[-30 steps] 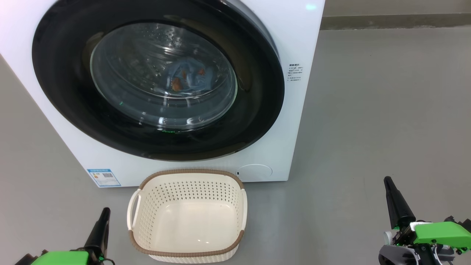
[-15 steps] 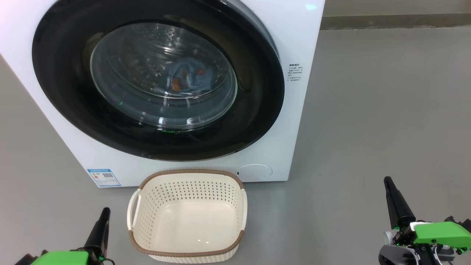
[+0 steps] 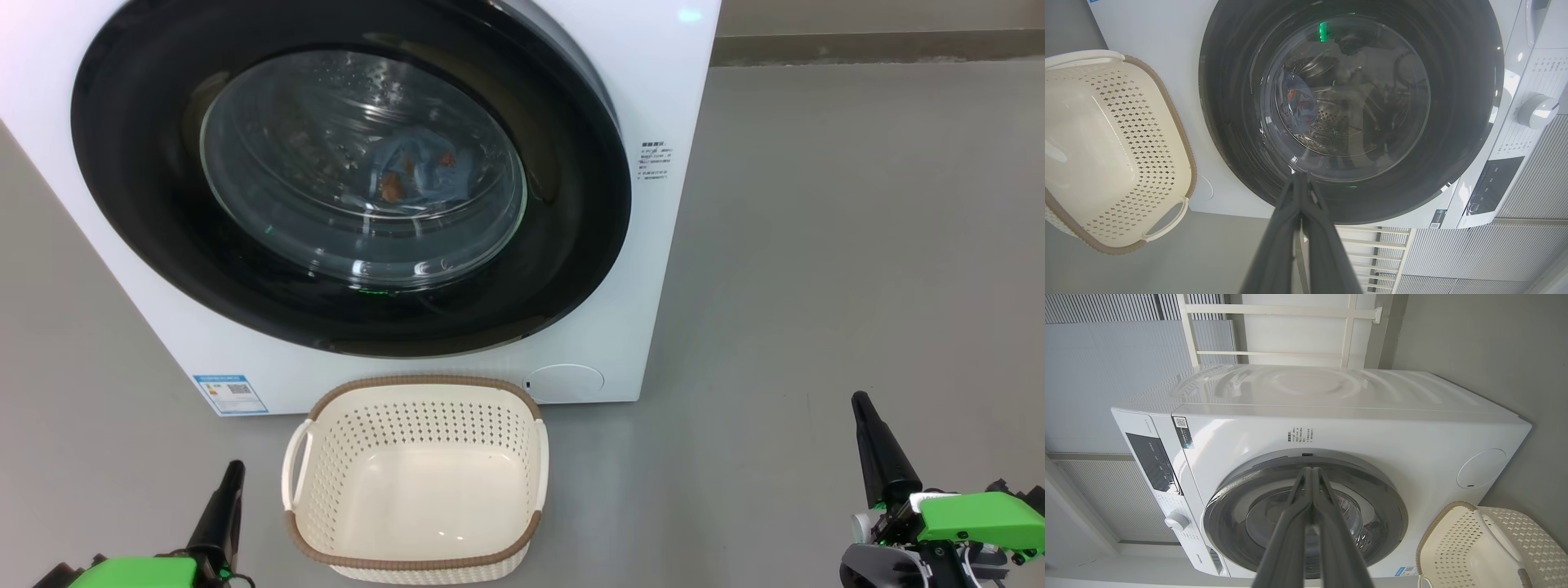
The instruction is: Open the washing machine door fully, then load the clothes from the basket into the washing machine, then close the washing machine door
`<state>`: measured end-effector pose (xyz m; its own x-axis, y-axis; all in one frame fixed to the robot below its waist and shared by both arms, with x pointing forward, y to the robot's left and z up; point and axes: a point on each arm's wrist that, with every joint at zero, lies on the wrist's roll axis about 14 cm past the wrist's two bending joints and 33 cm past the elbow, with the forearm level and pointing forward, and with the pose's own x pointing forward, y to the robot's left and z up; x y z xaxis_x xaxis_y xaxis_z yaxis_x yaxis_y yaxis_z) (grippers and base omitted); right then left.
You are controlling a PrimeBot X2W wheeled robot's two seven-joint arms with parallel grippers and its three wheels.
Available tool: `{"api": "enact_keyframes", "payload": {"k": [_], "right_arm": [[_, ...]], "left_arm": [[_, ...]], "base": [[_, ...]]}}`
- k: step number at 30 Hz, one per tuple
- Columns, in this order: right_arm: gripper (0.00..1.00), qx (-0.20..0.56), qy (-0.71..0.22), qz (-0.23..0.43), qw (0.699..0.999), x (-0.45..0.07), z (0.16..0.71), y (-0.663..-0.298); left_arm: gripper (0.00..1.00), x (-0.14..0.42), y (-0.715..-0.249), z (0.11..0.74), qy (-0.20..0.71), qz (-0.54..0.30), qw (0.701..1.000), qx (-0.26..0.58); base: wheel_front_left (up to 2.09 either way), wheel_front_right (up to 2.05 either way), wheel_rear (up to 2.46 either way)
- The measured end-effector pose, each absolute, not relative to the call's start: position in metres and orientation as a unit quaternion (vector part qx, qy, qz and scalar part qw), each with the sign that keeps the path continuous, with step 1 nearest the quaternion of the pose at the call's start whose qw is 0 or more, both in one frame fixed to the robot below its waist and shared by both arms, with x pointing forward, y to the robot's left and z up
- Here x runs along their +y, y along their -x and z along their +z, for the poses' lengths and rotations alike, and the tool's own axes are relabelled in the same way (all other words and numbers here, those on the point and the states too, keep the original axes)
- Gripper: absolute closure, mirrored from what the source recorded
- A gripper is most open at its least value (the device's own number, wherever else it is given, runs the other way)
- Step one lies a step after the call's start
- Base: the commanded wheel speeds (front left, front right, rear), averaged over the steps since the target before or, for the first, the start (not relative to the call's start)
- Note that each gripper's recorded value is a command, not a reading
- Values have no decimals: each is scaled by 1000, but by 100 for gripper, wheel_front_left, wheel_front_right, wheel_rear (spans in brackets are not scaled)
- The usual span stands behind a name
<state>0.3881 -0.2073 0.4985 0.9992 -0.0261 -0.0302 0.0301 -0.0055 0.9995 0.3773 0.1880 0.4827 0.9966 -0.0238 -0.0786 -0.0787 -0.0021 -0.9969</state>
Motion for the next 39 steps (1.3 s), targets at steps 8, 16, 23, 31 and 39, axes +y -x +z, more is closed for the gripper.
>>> {"api": "enact_keyframes", "payload": {"k": [8, 16, 23, 31, 39], "right_arm": [[100, 1, -709, -20, 705, -207, 498, -388], [100, 1, -709, -20, 705, -207, 498, -388], [100, 2, -709, -20, 705, -207, 498, -388], [100, 2, -709, -21, 705, -207, 498, -388], [100, 6, -709, -25, 705, -208, 494, -384]], "left_arm": [[100, 188, -377, 483, 708, 19, 705, 36], [100, 188, -377, 483, 708, 19, 705, 36], [100, 188, -377, 483, 708, 19, 705, 36], [100, 188, -377, 483, 708, 19, 705, 36], [100, 188, -377, 483, 708, 20, 705, 36]], "base": [[0, 0, 0], [0, 0, 0], [0, 0, 0], [0, 0, 0], [0, 0, 0]]}}
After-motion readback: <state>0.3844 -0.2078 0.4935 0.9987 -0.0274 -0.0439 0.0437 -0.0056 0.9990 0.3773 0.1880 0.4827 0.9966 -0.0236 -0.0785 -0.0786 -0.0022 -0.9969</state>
